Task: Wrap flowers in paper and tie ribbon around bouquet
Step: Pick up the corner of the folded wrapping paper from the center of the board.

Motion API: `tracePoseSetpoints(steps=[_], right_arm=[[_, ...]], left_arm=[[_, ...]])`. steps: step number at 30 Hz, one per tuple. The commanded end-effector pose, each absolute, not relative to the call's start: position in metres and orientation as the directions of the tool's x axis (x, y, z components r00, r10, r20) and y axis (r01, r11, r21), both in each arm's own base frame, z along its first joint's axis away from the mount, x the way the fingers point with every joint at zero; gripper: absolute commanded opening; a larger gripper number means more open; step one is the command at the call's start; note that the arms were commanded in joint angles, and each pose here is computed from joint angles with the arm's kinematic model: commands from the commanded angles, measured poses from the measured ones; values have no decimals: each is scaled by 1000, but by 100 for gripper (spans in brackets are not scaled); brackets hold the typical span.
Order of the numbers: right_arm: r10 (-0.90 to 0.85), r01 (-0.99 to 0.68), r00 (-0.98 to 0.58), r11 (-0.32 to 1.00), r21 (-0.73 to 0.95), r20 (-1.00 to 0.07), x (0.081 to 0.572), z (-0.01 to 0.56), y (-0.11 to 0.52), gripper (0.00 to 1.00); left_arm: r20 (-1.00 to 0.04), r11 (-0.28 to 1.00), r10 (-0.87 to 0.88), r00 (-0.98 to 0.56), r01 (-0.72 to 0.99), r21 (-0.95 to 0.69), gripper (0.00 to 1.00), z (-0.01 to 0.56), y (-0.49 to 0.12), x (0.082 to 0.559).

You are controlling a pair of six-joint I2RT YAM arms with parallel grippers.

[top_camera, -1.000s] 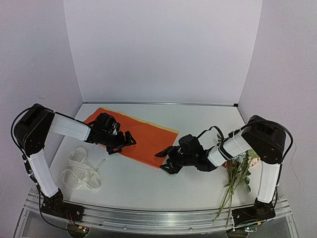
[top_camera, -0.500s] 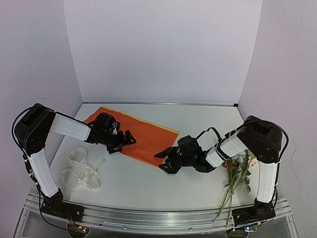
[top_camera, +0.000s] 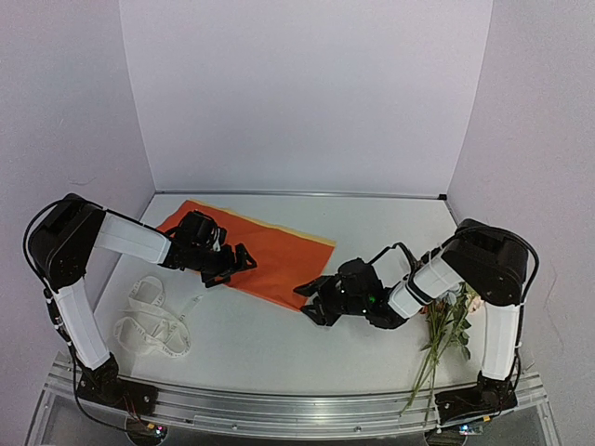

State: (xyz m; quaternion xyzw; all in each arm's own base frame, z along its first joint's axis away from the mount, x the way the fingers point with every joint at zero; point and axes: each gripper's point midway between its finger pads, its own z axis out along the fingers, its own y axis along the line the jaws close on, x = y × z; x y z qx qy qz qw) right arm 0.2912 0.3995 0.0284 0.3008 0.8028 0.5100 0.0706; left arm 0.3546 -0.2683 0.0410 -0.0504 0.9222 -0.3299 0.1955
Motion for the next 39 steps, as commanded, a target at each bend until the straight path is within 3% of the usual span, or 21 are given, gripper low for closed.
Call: tracePoseSetpoints(steps=[1,11,22,32,39], right_arm=[[577,377,-802,287,881,156,298,35,398,56],[638,355,-760,256,899,119,315,38,378,56],[592,314,-795,213,925,133,322,53,398,56],[585,360,-795,242,901,160,311,32,391,56],[553,323,-821,249,913,140,326,33,403,50]], left_arm=[[-228,809,-200,-953,-29,-587,100,8,-260,333],[-228,814,-196,-954,-28,-581,100,8,-259,332],[-224,814,-194,-955,-30,-580,100,8,-259,332],[-222,811,-190,-957,-26,-584,100,8,-262,334],[-224,810,-187,-957,-21,-587,100,9,-263,335]])
